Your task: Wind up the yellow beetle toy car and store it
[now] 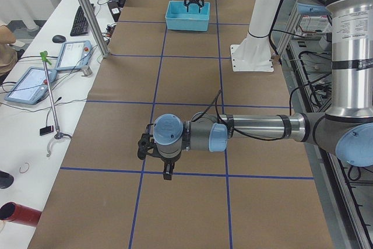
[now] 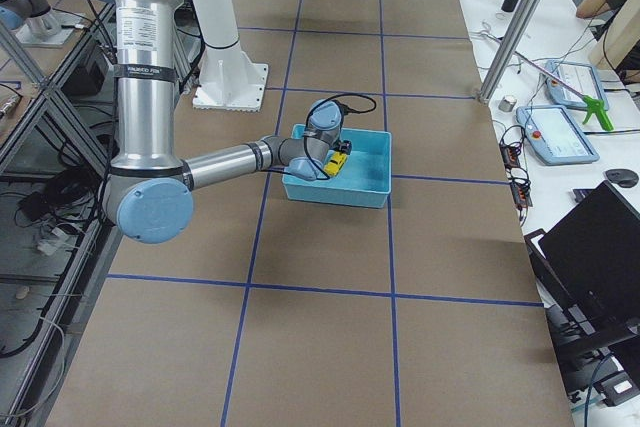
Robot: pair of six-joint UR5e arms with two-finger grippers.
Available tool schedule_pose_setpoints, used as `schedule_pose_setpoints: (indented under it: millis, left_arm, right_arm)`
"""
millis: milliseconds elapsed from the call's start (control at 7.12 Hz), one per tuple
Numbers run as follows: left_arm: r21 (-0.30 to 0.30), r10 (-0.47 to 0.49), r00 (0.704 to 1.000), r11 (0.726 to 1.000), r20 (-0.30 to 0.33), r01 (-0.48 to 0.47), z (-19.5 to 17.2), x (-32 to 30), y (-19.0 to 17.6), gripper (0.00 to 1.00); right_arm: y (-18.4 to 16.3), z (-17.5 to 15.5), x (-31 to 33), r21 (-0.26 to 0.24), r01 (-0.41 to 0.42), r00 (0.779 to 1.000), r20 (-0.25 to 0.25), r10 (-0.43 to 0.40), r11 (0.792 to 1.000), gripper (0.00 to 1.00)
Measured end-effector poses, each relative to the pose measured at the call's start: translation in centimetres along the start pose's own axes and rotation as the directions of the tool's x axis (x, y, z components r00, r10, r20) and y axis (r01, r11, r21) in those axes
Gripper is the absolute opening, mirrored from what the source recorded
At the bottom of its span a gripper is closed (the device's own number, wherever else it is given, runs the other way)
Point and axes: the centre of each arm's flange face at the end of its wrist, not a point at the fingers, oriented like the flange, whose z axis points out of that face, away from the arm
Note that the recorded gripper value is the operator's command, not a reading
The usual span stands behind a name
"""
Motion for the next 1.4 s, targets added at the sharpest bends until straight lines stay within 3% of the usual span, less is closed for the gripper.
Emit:
schedule_pose_setpoints:
  millis: [281, 421, 562, 702, 842, 1123, 1264, 1404]
  left_arm:
    - [0.000, 0.000, 1.000, 1.000, 0.000, 0.000, 0.0, 0.0, 0.0, 1.00]
    - [0.000, 0.001, 1.000, 1.000, 0.000, -0.001, 0.0, 0.0, 0.0, 1.00]
    - [0.001, 0.001, 1.000, 1.000, -0.001, -0.001, 0.0, 0.0, 0.0, 1.00]
    - [0.001, 0.001, 1.000, 1.000, -0.002, -0.001, 0.0, 0.1, 0.0, 1.00]
    - [0.002, 0.003, 1.000, 1.000, -0.002, -0.003, -0.1, 0.1, -0.1, 1.00]
    - [0.003, 0.005, 1.000, 1.000, -0.003, -0.005, -0.1, 0.2, -0.2, 1.00]
    - [0.003, 0.005, 1.000, 1.000, -0.003, -0.005, -0.1, 0.3, -0.2, 1.00]
    - [0.003, 0.006, 1.000, 1.000, -0.003, -0.006, -0.1, 0.3, -0.2, 1.00]
  right_arm:
    - [-0.1, -8.7, 2.8, 0.007, -0.164, 0.984, -0.075, 0.164, 0.986, 1.00]
    - [0.6, -12.4, 4.6, 0.020, -0.300, 0.944, -0.136, 0.300, 0.954, 1.00]
    - [1.7, -15.2, 6.3, 0.050, -0.478, 0.858, -0.186, 0.478, 0.877, 1.00]
    - [3.5, -17.1, 8.0, 0.095, -0.650, 0.726, -0.216, 0.653, 0.754, 1.00]
    - [6.5, -18.4, 9.7, 0.125, -0.767, 0.593, -0.237, 0.769, 0.630, 1.00]
    - [14.1, -21.6, 10.8, 0.159, -0.899, 0.353, -0.287, 0.890, 0.408, 1.00]
    - [17.6, -22.9, 10.7, 0.165, -0.940, 0.240, -0.308, 0.921, 0.300, 1.00]
    - [20.1, -23.3, 10.5, 0.154, -0.962, 0.165, -0.328, 0.930, 0.225, 1.00]
